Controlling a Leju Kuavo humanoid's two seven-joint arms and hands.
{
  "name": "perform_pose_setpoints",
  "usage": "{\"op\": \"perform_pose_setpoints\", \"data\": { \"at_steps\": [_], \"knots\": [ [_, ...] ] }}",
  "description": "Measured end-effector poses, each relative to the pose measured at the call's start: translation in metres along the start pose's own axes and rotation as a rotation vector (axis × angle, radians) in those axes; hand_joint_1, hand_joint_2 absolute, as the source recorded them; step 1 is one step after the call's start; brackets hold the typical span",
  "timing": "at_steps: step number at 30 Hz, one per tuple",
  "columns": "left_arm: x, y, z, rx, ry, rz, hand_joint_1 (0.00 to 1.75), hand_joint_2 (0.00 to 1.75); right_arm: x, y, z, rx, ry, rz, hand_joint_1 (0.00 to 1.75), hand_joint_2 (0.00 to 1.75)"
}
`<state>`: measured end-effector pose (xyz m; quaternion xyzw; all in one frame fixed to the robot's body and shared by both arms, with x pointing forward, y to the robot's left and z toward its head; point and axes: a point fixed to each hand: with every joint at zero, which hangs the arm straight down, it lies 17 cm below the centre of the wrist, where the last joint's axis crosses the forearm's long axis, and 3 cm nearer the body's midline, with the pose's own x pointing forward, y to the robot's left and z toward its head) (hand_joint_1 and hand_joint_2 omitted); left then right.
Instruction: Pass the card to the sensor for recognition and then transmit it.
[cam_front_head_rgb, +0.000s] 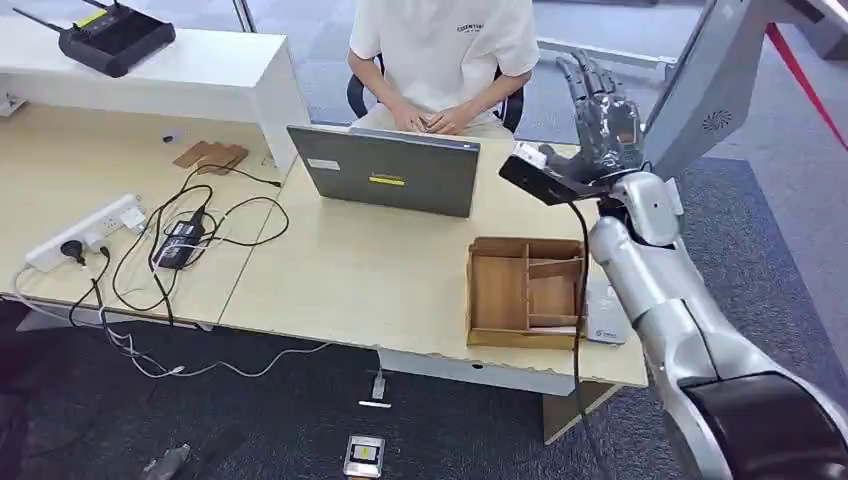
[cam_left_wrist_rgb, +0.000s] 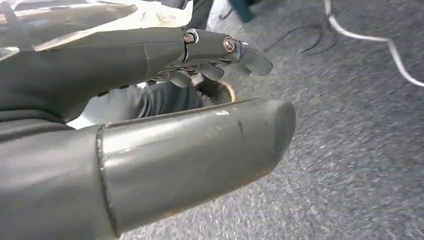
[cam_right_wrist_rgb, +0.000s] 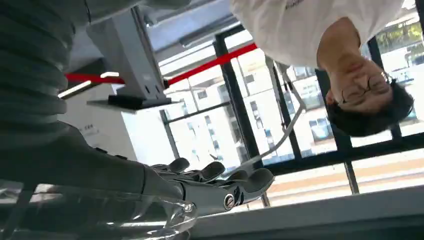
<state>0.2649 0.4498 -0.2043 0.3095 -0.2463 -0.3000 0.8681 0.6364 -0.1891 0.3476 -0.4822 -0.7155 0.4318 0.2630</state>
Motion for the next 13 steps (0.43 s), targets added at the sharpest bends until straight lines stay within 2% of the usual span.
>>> {"op": "perform_pose_setpoints", "data": {
  "at_steps": [5,10,13],
  "knots": [
    [-0.028,-0.004,0.007,0.028,0.036,0.058,0.0,0.0,-0.065,-0.023,0.024,-0.088,0.077,0.052,0.0,1.75],
    [-0.061,-0.016,0.018,0.039,0.092,0.105,0.0,0.0,-0.163,-0.053,0.066,-0.161,0.255,0.077,0.0,1.75],
    [-0.073,-0.02,0.022,0.041,0.116,0.125,0.0,0.0,-0.202,-0.063,0.09,-0.164,0.324,0.105,0.0,1.75]
  ]
}}
